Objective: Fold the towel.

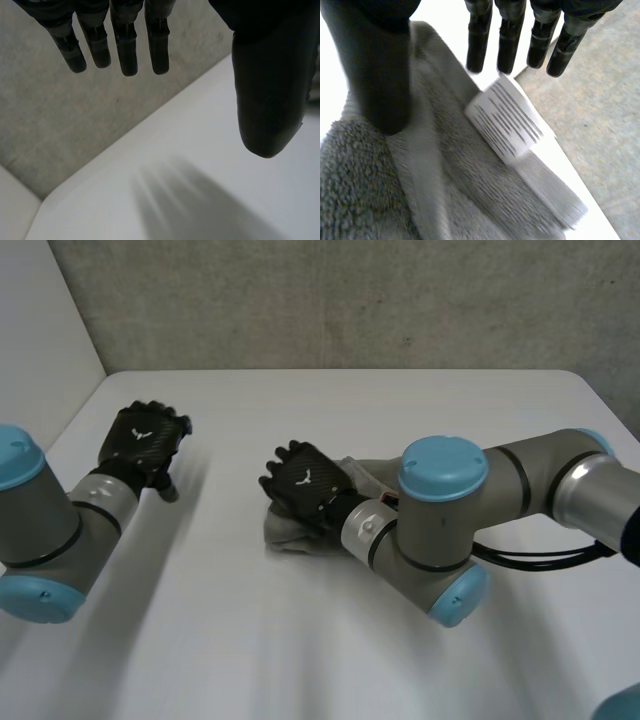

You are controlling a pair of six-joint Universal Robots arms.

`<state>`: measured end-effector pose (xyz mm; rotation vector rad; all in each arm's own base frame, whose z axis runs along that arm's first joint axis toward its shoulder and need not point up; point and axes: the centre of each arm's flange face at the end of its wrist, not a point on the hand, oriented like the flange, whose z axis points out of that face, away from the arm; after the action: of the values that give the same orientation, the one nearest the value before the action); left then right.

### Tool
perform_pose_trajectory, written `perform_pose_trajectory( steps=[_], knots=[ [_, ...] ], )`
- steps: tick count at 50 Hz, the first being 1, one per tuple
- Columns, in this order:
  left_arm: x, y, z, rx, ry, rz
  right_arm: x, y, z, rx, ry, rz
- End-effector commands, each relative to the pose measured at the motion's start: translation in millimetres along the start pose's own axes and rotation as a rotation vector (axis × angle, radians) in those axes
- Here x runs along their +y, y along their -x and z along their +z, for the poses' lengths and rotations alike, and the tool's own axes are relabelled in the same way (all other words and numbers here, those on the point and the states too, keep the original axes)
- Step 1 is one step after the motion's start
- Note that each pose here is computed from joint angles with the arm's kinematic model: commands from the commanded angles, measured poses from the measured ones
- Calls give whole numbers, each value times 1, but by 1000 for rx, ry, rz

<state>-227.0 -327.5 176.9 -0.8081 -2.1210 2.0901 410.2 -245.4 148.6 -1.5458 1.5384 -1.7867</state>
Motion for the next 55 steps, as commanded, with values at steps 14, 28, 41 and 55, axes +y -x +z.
perform_pose_trajectory(
  steps=[14, 28, 41, 55],
  knots=[
    [-49, -111, -7, 307, -84, -258, 45, -109, -114, 323, 220, 341],
    [-9, -169, -20, 433, 29, -241, 88, -86, -125, 288, 286, 404],
    [-7, -147, 22, 250, -5, -245, 97, -79, -120, 271, 299, 408],
    [28, -98, 46, 96, 72, -257, 99, -77, -121, 271, 298, 383]
  ],
)
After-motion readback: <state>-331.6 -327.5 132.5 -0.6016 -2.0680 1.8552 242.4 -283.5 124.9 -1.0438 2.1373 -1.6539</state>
